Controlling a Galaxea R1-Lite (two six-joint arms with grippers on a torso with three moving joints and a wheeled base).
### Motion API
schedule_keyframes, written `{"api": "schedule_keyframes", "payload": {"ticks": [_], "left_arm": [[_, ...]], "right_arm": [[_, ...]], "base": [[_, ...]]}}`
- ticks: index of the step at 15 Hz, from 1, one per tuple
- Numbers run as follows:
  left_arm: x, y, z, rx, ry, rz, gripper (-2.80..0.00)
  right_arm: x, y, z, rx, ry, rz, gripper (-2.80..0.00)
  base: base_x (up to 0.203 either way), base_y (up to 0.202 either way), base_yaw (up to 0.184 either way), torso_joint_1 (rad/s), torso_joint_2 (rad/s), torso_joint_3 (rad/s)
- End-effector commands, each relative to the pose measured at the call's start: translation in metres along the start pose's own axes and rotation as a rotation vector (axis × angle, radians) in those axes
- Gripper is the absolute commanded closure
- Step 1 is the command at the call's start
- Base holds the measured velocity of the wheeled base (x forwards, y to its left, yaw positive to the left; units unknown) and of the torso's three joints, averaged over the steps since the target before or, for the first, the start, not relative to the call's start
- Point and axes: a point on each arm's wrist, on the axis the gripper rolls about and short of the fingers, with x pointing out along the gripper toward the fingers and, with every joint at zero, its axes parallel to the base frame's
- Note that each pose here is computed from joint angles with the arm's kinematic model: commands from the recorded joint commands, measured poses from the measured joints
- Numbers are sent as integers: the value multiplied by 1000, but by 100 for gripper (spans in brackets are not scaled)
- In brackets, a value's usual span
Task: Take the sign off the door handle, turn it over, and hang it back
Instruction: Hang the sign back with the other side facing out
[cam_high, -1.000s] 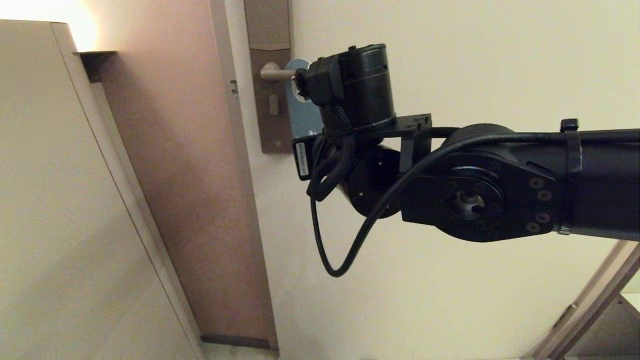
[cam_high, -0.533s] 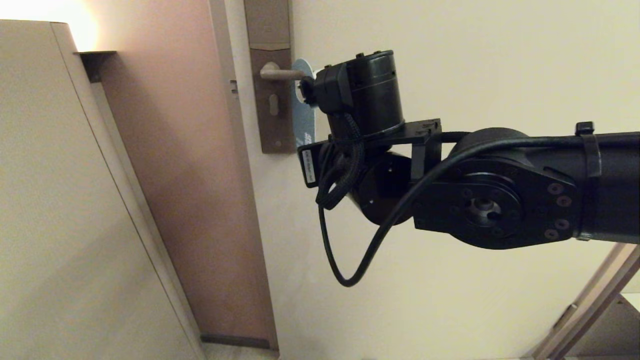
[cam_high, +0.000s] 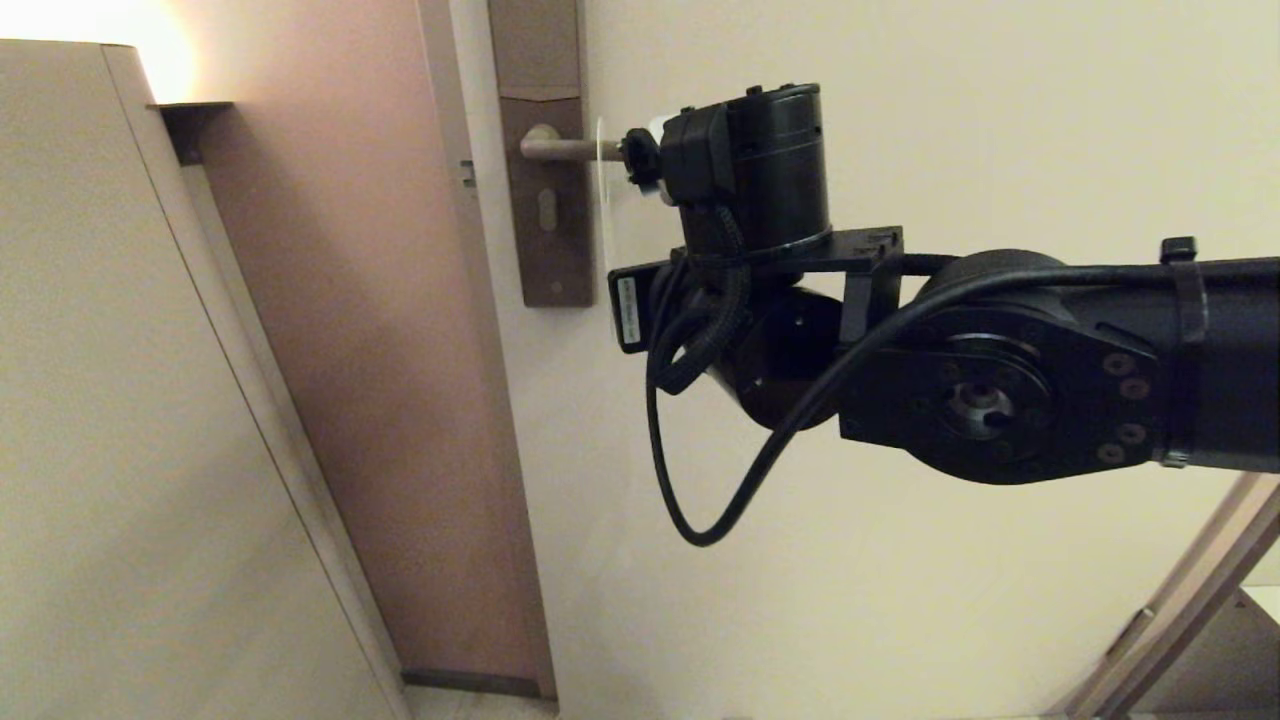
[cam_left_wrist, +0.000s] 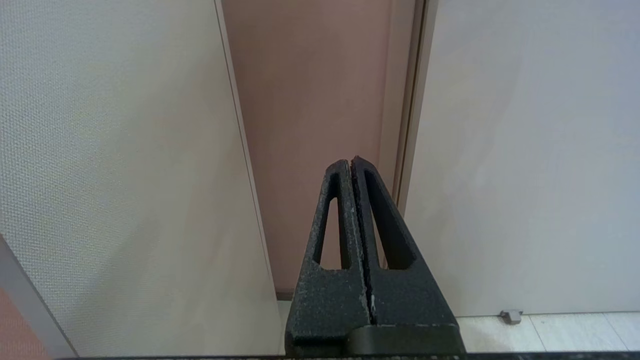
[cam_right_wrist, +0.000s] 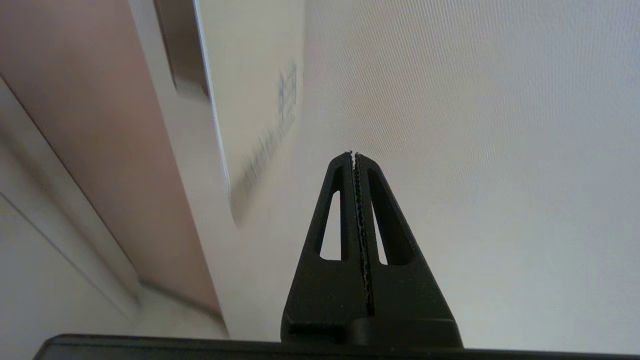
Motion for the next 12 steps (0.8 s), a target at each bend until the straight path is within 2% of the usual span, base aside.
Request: {"api": "schedule_keyframes", "payload": {"ticks": [1, 4, 8, 12], "left_arm": [[0, 0, 0, 0, -1, 0, 0], [0, 0, 0, 0, -1, 0, 0], [0, 0, 0, 0, -1, 0, 0], [0, 0, 0, 0, -1, 0, 0]], "right_arm": [[16, 12, -9, 10, -13, -2, 0], [35, 26, -9, 51, -91, 2, 0], [45, 36, -11, 55, -167, 6, 0], [48, 40, -13, 80, -204, 10, 0]], "base": [[0, 0, 0, 0, 0, 0], [0, 0, 0, 0, 0, 0], [0, 0, 0, 0, 0, 0], [0, 0, 0, 0, 0, 0]]}}
